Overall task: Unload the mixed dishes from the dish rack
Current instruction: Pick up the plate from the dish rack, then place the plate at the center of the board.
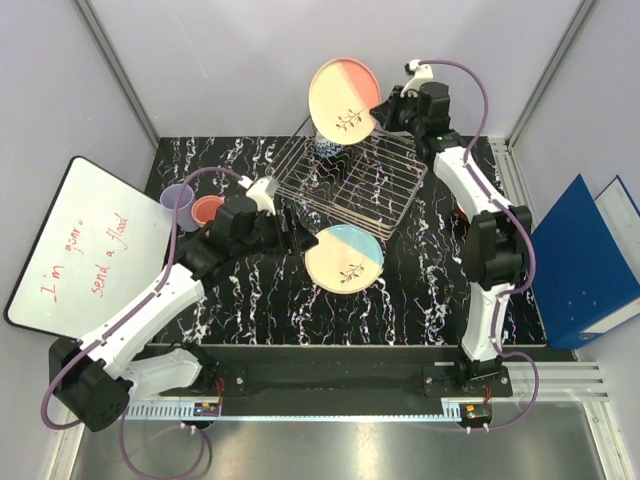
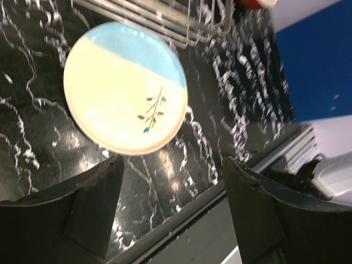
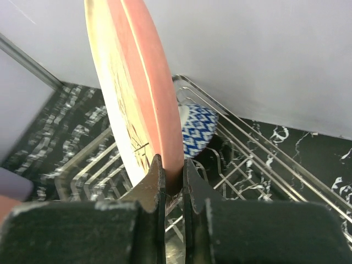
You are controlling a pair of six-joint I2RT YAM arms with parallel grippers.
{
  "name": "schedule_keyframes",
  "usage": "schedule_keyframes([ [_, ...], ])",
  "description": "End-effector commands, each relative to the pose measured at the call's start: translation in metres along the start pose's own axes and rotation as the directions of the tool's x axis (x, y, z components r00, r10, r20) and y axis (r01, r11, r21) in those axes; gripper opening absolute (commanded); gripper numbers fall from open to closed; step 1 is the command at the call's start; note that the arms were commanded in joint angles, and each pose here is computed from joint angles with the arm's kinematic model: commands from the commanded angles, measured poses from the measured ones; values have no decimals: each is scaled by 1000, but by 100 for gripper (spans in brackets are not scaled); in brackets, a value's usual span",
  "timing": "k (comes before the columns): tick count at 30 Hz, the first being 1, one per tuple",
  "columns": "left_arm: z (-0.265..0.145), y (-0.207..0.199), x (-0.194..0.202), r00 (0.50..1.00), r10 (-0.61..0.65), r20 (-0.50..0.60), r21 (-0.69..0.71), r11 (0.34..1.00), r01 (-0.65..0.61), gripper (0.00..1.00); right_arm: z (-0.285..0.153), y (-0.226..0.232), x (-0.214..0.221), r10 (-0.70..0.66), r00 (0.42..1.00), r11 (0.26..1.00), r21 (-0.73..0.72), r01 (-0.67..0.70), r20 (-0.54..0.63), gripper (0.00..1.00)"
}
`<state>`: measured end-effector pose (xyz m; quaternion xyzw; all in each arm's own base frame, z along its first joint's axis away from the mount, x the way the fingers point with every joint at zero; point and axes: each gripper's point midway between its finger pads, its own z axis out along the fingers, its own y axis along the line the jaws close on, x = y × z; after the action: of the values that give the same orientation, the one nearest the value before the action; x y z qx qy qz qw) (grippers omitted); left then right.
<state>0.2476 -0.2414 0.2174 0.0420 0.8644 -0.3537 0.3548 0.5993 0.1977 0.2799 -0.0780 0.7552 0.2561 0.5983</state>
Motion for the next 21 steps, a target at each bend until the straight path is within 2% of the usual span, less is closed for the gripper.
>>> schedule_keyframes([
  [1, -15, -23, -50, 972, -41, 232, 73, 997, 25, 76, -80, 70, -147, 82, 945, 990, -138, -39, 316, 0],
  [6, -37, -22, -81, 905, -150, 399, 109, 987, 115, 79, -114, 95, -147, 244, 939, 957, -218, -193, 242, 0],
  [7, -46, -29, -92, 879, -178, 442, 156, 981, 120, 80, -127, 101, -147, 263, 936, 951, -227, -210, 234, 0],
  [9, -50, -25, -96, 867, -203, 455, 181, 974, 133, 82, -141, 108, -143, 305, 930, 936, -244, -253, 205, 0],
  [10, -55, -32, -106, 850, -223, 477, 228, 966, 125, 88, -156, 114, -141, 315, 928, 932, -249, -263, 199, 0],
  [12, -57, -31, -110, 852, -246, 461, 269, 954, 130, 96, -167, 114, -125, 341, 926, 924, -237, -299, 160, 0],
  [13, -56, -33, -113, 847, -265, 460, 306, 943, 129, 99, -187, 122, -133, 339, 924, 923, -252, -290, 179, 0],
  [15, -58, -36, -115, 856, -273, 439, 366, 924, 107, 99, -198, 124, -117, 357, 923, 916, -247, -316, 146, 0],
  [17, -58, -41, -119, 850, -314, 423, 461, 882, 97, 99, -223, 135, -121, 371, 916, 906, -275, -322, 154, 0],
  [18, -60, -43, -118, 860, -317, 399, 504, 860, 83, 99, -227, 135, -111, 382, 915, 901, -275, -337, 132, 0],
  [19, -72, -56, -127, 845, -341, 413, 582, 812, 43, 99, -241, 140, -109, 391, 912, 895, -279, -347, 122, 0],
  [20, -65, -55, -117, 864, -339, 373, 608, 792, 48, 99, -248, 142, -106, 406, 907, 888, -284, -362, 114, 0],
  [21, -73, -62, -122, 856, -333, 395, 643, 766, 1, 99, -250, 142, -95, 418, 904, 881, -282, -380, 89, 0],
])
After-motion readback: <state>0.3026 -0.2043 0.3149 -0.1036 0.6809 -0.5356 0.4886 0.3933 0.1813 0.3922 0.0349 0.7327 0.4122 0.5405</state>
